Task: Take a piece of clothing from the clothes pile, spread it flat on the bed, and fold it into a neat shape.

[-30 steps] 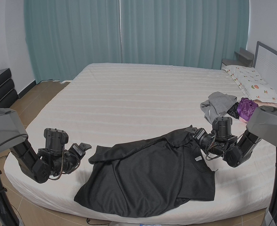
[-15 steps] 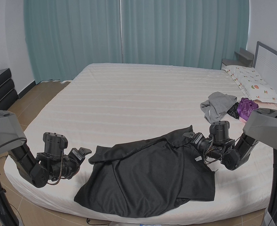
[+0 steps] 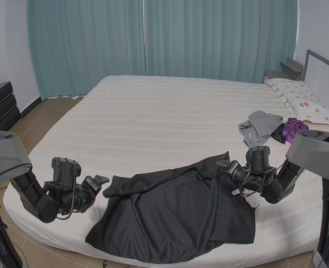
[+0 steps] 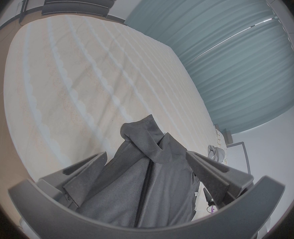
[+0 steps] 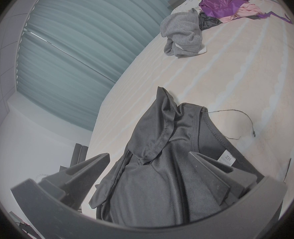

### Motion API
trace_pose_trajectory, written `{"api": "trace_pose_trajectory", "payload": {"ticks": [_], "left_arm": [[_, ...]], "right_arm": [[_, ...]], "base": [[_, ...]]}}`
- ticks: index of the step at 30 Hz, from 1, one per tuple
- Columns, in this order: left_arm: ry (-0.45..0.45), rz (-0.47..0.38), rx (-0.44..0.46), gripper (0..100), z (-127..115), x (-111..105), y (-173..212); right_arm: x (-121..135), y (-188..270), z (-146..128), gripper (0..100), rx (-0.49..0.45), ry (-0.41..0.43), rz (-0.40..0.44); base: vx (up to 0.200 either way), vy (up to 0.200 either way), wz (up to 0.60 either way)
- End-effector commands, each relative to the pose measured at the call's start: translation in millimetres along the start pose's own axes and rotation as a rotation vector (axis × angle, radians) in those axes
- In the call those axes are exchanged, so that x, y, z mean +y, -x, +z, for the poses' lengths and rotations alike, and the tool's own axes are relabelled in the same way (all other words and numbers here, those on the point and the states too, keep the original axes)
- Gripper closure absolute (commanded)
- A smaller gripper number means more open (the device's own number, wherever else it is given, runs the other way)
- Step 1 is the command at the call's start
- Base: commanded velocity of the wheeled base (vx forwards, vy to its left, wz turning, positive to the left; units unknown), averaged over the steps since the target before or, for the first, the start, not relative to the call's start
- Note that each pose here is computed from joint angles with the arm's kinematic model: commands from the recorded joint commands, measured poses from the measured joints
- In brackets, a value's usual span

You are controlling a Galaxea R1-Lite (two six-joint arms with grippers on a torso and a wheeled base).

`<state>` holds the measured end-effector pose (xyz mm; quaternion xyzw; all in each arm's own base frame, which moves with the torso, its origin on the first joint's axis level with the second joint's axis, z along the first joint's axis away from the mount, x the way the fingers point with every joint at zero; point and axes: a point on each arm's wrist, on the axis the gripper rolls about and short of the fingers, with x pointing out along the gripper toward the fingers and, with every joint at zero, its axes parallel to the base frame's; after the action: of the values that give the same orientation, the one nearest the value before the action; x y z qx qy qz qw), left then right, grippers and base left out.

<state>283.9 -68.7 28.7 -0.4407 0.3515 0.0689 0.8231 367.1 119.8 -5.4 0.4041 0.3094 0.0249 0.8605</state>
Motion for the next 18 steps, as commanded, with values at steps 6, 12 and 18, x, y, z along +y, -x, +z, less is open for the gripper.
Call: {"api": "trace_pose_trajectory", "payload": {"ticks": [6,12,18], "left_arm": [[-0.001,0.002,0.002,0,-1,0,-1],[0.001,0.014,0.009,0,-2,3,-3],[0.002,0.03,0.017,0,-4,7,-5]], "right_arm": [[-1,-21,-18,0,0.016,0.032,-0.016],[2,-47,-21,0,0.024,0.085,-0.052],[3,-73,-24,0,-0.011,0.135,-0.109]], "base": [[0.0,0.0,0.0],[0.0,0.0,0.0],[0.0,0.0,0.0]]}}
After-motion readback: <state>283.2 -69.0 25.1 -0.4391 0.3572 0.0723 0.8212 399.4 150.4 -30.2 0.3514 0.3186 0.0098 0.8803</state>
